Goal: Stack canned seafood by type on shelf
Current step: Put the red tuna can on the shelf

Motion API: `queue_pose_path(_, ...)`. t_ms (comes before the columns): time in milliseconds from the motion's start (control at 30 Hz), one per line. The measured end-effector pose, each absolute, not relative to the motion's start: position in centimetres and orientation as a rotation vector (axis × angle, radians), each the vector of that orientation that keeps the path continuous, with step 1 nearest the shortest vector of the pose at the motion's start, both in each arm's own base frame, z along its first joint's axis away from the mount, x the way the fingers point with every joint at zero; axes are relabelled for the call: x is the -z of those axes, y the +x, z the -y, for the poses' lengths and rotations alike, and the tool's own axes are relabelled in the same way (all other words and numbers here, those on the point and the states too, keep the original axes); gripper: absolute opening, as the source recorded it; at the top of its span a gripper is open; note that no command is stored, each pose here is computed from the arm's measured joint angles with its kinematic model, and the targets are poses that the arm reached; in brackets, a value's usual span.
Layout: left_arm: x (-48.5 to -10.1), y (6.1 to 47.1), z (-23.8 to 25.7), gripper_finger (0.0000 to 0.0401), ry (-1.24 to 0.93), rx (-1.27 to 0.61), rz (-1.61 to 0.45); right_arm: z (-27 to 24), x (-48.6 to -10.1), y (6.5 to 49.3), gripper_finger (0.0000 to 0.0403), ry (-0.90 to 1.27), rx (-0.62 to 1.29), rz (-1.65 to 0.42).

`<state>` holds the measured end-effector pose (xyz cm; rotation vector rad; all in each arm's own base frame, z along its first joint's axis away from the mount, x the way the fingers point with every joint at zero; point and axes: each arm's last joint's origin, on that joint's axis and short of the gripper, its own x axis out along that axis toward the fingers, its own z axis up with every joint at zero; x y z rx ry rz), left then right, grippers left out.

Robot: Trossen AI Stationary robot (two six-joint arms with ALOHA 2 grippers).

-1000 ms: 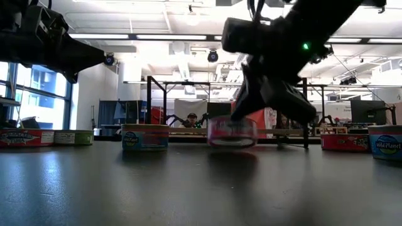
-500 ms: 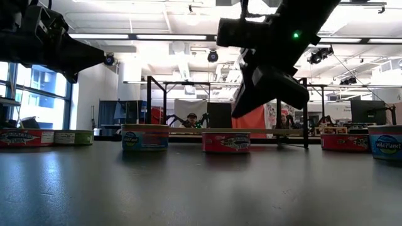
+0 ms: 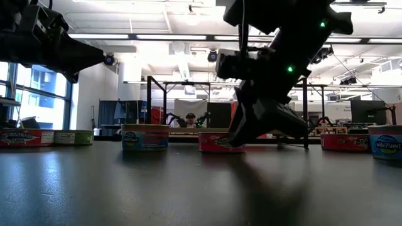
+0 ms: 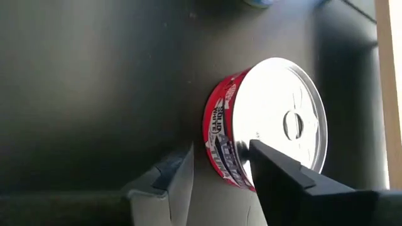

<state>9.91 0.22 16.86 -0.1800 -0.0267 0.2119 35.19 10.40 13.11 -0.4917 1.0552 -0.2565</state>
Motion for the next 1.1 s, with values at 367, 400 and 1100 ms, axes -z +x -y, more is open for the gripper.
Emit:
queue_pose_path(367,-16.9,9.9,-0.2,0.0076,-0.18,-0.212,0.027,-9.3,-10.9,33.4,0.002,-0.598,0.256,-1.081)
queue_pose_path(400,-16.9,9.9,-0.2,0.0076,-0.18,-0.212,0.027,-9.2,-10.8,33.2,0.0012,-0.605,0.258,-1.083)
queue_pose_path(1100,-16.9,9.9,-0.2,0.0076,-0.182,-0.212,0.027,-11.9,-14.3,35.0,0.0001,-0.755,0.416,-0.983)
